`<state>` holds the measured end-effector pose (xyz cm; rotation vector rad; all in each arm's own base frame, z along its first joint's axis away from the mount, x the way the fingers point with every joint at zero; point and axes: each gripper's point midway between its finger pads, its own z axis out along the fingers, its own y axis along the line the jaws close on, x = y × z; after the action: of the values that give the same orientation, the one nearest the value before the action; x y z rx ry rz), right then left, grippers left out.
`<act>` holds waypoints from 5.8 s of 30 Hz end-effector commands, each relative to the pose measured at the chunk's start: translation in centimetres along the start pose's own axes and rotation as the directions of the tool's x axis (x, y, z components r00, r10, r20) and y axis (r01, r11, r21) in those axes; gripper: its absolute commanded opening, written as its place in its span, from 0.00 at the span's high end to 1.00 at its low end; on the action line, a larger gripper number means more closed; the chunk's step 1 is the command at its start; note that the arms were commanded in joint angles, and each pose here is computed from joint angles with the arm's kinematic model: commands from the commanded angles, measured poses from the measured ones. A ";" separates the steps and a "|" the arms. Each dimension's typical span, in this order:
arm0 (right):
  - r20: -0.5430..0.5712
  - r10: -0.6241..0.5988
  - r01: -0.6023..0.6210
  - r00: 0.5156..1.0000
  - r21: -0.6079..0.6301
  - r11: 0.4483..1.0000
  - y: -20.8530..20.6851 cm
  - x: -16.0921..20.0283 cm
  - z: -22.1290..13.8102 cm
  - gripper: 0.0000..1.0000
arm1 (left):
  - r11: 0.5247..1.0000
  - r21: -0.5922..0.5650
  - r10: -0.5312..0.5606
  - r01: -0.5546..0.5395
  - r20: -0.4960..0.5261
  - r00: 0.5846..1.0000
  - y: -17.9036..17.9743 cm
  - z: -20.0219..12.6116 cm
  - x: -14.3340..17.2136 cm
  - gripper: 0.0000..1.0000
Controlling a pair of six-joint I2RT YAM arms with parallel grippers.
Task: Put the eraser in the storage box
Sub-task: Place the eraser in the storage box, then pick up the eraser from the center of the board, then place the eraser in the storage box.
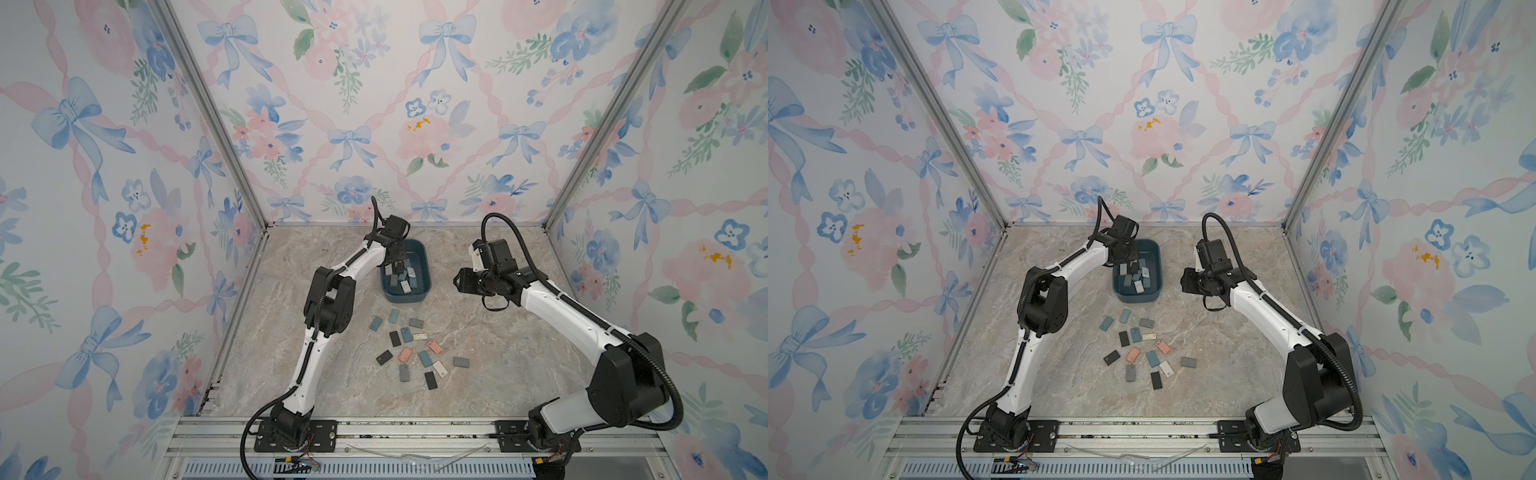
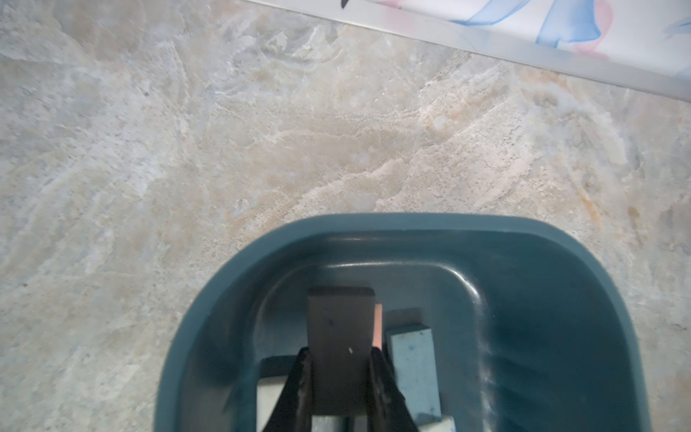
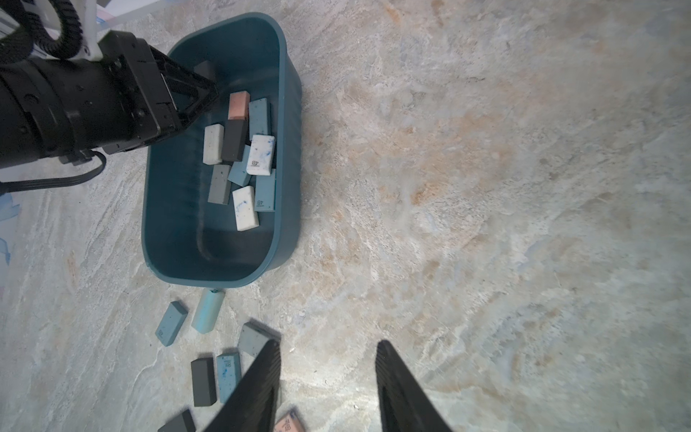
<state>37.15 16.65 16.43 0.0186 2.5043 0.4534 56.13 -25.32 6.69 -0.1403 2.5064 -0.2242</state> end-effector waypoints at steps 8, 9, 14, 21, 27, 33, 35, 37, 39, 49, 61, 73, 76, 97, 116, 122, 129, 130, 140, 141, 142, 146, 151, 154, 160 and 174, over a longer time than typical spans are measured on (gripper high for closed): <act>0.004 0.023 -0.023 1.000 -0.018 1.000 0.0 0.0 -0.2 0.55 | 0.999 -0.041 -0.017 0.016 -0.034 0.999 1.2 1.6 1.0 0.76; 0.002 0.024 -0.024 1.000 -0.016 1.000 -0.1 0.1 -0.2 0.55 | 0.999 -0.041 -0.018 0.017 -0.037 0.999 1.2 1.8 1.1 0.75; 0.003 0.026 -0.026 1.000 -0.018 0.999 -0.1 0.1 -0.3 0.55 | 0.999 -0.046 -0.017 0.016 -0.040 0.999 1.3 1.9 1.2 0.72; 0.010 0.025 -0.024 1.000 -0.021 0.999 0.1 0.0 -0.5 0.55 | 0.999 -0.026 -0.026 0.025 -0.029 0.999 0.8 1.3 0.6 0.63; 0.013 0.029 -0.028 1.000 -0.022 0.999 0.0 0.0 -0.6 0.55 | 0.999 -0.012 -0.031 0.031 -0.018 0.999 0.4 0.6 0.0 0.61; 0.022 0.023 -0.023 0.999 -0.026 0.999 0.1 0.0 -1.1 0.55 | 0.999 0.010 -0.032 0.032 0.004 0.999 -0.4 -0.6 -0.9 0.60; 0.022 0.020 -0.019 1.000 -0.026 0.999 0.1 0.0 -1.3 0.55 | 0.999 0.024 -0.028 0.028 0.019 0.999 -1.0 -1.5 -1.4 0.60; 0.021 0.014 -0.014 1.000 -0.027 1.000 0.1 0.0 -1.5 0.55 | 0.999 0.042 -0.020 0.018 0.037 0.999 -1.9 -2.4 -1.9 0.60; 0.014 0.006 -0.005 1.000 -0.024 1.000 0.1 0.2 -1.6 0.55 | 0.998 0.060 -0.008 0.005 0.055 0.998 -2.7 -3.5 -2.5 0.60; -0.106 -0.046 0.048 0.993 0.017 0.999 -1.2 4.1 -2.3 0.54 | 0.983 0.132 0.103 -0.128 0.177 0.979 -7.3 -10.7 -4.8 0.59; -0.318 -0.108 0.144 0.942 0.092 0.985 -2.6 13.0 -3.1 0.47 | 0.959 0.146 0.200 -0.242 0.257 0.945 -8.8 -19.1 -3.5 0.60; -0.311 0.021 0.053 0.950 0.228 0.972 -3.4 18.7 -2.3 0.30 | 0.968 0.155 0.137 -0.195 0.322 0.937 -4.8 -24.0 -0.9 0.57; -0.310 0.033 0.042 0.950 0.234 0.971 -3.1 19.7 -1.8 0.27 | 0.971 0.155 0.124 -0.183 0.330 0.936 -3.9 -24.7 -0.2 0.56; -0.400 0.018 0.109 0.916 0.292 0.950 -3.3 23.2 0.8 0.23 | 0.981 0.128 0.099 -0.145 0.313 0.945 -0.7 -25.5 2.6 0.56; -0.427 0.032 0.106 0.903 0.295 0.949 -3.4 24.4 1.9 0.42 | 0.983 0.110 0.106 -0.145 0.301 0.948 -0.5 -24.7 2.9 0.56; -0.434 0.028 0.102 0.901 0.274 0.956 -2.8 24.3 2.0 0.54 | 0.984 0.106 0.109 -0.146 0.292 0.950 -0.5 -24.3 3.1 0.56; -0.424 0.017 0.107 0.905 0.267 0.958 -2.5 23.7 1.7 0.54 | 0.984 0.101 0.110 -0.145 0.292 0.950 -0.4 -24.3 3.1 0.56; -0.422 0.011 0.111 0.907 0.264 0.958 -2.3 23.5 1.6 0.54 | 0.984 0.101 0.109 -0.144 0.294 0.950 -0.3 -24.3 3.1 0.56; -0.374 -0.041 0.140 0.926 0.241 0.960 -1.1 20.0 0.0 0.53 | 0.986 0.087 0.110 -0.141 0.287 0.951 0.3 -24.1 3.5 0.56; -0.365 -0.045 0.139 0.930 0.235 0.962 -0.9 19.5 -0.2 0.53 | 0.987 0.084 0.109 -0.139 0.287 0.952 0.4 -24.1 3.6 0.56; -0.354 -0.050 0.138 0.934 0.228 0.964 -0.6 18.9 -0.3 0.52 | 0.987 0.081 0.108 -0.136 0.286 0.952 0.6 -24.0 3.6 0.56; -0.314 -0.079 0.144 0.946 0.192 0.971 0.5 15.9 -0.4 0.51 | 0.990 0.065 0.099 -0.122 0.281 0.955 1.5 -23.8 3.9 0.56; -0.283 -0.149 0.195 0.948 0.142 0.970 2.3 10.9 0.6 0.51 | 0.994 0.053 0.079 -0.097 0.273 0.959 2.7 -23.7 4.2 0.56; -0.253 -0.199 0.232 0.947 0.111 0.966 3.8 7.5 1.6 0.51 | 0.996 0.046 0.065 -0.081 0.271 0.960 3.6 -23.8 4.5 0.56; -0.251 -0.256 0.282 0.934 0.073 0.957 6.2 3.0 5.1 0.51 | 0.998 0.036 0.039 -0.051 0.277 0.960 5.1 -24.2 4.6 0.56; -0.215 -0.233 0.246 0.948 0.034 0.969 8.9 -3.8 11.7 0.51 | 1.000 0.018 -0.002 -0.003 0.255 0.967 7.1 -23.6 5.5 0.56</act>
<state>45.19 28.63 12.56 -0.3162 2.6555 0.2902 37.73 -16.91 20.95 -0.1117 2.2533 -0.2104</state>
